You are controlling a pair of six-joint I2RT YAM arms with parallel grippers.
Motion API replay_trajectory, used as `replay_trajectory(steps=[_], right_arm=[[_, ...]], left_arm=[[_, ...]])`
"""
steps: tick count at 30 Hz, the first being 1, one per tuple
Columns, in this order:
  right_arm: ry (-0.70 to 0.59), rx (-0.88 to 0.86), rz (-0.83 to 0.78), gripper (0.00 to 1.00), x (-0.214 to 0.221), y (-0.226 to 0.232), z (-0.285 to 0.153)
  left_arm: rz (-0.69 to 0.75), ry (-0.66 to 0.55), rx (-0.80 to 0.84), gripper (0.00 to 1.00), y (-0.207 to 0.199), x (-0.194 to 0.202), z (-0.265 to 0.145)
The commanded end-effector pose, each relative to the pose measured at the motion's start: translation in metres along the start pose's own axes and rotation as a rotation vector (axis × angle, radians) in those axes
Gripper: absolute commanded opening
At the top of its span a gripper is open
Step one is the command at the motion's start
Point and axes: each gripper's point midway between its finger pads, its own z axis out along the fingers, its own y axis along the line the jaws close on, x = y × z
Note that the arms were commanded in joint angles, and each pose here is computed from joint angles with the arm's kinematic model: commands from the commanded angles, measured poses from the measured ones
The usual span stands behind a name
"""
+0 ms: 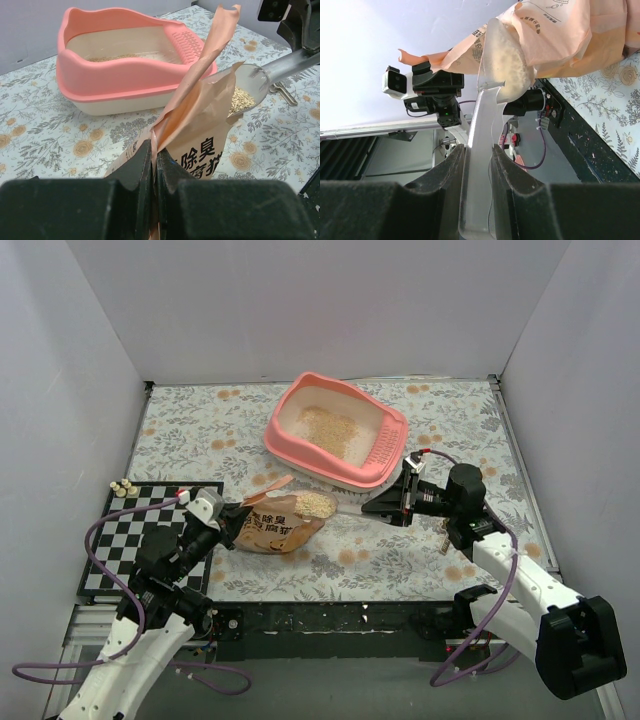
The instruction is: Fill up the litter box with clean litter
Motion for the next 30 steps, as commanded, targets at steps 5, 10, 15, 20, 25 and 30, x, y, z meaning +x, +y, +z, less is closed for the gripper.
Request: replay_trajectory(steps=[5,10,15,20,25,30], right_arm=[[-0.029,-0.048,-0.086,0.01,-0.003,0.038,-0.003],[-0.045,-0.049,-0.090,0.01,0.000,0.042,-0.006],[-0.063,-0.061,-0.090,0.01,0.002,0.045,-0.009],[-0.073,-0.082,-0.086,0.01,0.001,0.054,-0.010],[-0.104,-0.090,-0.094,0.01,-0.006,0.064,-0.009],[-0.154,-0.111,-0.099,0.01,-0.018,0.077,-0.007]], left_arm=[[0.044,-0.136,0.018,0.00,-0.004,-0.033,-0.003],[0.049,-0.144,0.011,0.00,-0.003,-0.034,-0.004],[0.056,-0.151,-0.009,0.00,0.001,-0.039,-0.005],[0.060,-0.147,-0.028,0.00,0.005,-0.041,-0.004],[0.059,-0.152,-0.034,0.00,0.006,-0.044,-0.002],[0.054,-0.147,-0.026,0.00,0.005,-0.042,-0.001]])
